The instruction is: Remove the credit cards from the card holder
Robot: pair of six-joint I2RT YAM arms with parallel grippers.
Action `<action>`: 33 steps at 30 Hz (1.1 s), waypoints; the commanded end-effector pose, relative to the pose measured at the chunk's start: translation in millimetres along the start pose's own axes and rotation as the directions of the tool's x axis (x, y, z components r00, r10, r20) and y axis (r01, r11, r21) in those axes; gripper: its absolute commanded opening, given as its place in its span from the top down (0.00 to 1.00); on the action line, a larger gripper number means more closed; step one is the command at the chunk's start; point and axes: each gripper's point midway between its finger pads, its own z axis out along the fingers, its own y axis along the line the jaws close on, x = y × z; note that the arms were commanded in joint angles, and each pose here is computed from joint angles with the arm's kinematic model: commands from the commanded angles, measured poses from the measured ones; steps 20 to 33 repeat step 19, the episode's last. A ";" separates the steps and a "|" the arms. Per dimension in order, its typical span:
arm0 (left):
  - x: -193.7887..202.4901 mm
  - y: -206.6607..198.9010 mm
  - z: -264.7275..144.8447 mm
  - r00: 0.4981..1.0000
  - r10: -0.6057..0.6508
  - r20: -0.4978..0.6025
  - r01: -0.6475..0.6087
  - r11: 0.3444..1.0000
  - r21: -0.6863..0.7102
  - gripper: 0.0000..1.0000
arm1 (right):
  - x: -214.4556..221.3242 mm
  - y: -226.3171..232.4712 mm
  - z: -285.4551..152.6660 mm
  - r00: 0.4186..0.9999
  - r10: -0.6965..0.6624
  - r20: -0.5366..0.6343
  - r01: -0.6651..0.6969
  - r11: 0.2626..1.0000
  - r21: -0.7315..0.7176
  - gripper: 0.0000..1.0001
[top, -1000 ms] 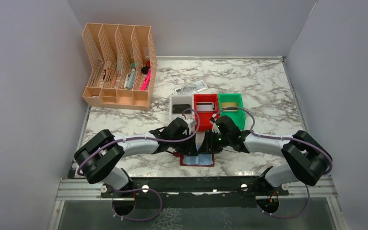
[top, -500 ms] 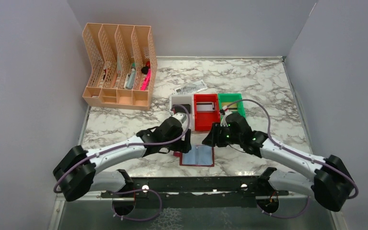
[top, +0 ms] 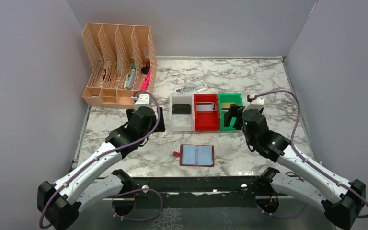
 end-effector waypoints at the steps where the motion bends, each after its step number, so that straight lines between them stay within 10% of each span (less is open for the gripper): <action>1: -27.2 52.2 -10.1 0.996 0.022 0.089 -0.006 0.983 -0.186 0.01 | -41.1 -30.1 -3.7 0.984 -0.099 0.145 0.072 0.981 0.181 0.09; 33: -50.6 73.0 -26.0 0.972 -0.019 0.233 0.084 0.960 -0.269 0.01 | 2.9 -3.3 9.1 1.000 -0.017 0.011 0.017 0.999 0.035 0.08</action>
